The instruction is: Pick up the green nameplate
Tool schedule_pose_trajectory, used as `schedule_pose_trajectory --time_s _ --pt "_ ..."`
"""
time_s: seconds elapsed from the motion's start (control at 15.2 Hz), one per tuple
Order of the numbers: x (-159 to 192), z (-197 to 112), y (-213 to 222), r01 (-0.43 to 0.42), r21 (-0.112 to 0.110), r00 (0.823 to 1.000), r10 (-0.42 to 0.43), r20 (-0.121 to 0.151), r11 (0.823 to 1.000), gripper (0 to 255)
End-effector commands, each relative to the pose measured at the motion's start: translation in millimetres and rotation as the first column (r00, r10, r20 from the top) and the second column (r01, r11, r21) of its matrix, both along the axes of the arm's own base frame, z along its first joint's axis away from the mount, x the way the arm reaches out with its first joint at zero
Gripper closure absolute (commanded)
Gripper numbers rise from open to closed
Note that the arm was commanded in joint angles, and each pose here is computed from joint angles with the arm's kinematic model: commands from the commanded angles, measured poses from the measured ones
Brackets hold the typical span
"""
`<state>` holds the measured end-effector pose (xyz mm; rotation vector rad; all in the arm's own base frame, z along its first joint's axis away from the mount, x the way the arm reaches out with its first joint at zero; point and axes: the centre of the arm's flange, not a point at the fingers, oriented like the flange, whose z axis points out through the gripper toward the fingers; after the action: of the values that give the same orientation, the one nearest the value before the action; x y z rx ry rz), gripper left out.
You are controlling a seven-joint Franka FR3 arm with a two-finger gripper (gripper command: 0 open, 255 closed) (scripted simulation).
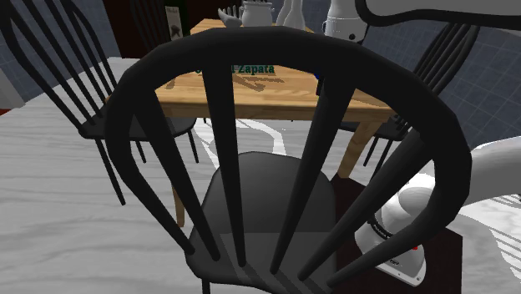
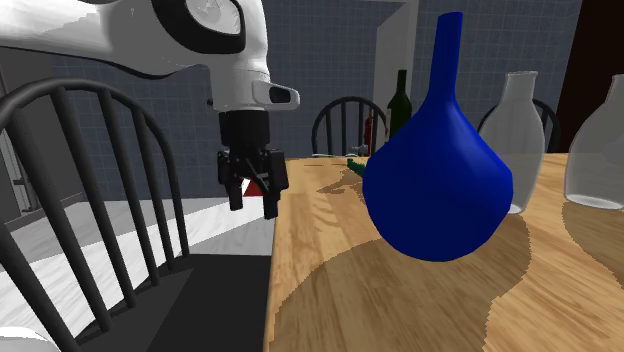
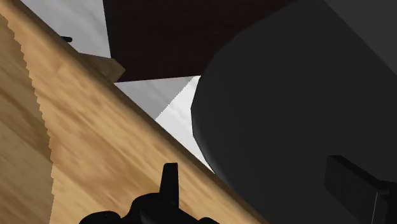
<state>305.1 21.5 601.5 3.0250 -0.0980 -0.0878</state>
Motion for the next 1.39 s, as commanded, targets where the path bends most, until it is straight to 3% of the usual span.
schedule_pose_trajectory --time_s 0.0,0.66,1.32 --pt "0 0 0 0.000 0.000 1.000 0.000 0.000 1.000 0" --pt "106 13 -16 -0.110 0.017 0.983 0.106 0.149 0.994 0" --pt "211 41 -21 -0.220 0.018 0.933 0.205 0.295 0.975 0"
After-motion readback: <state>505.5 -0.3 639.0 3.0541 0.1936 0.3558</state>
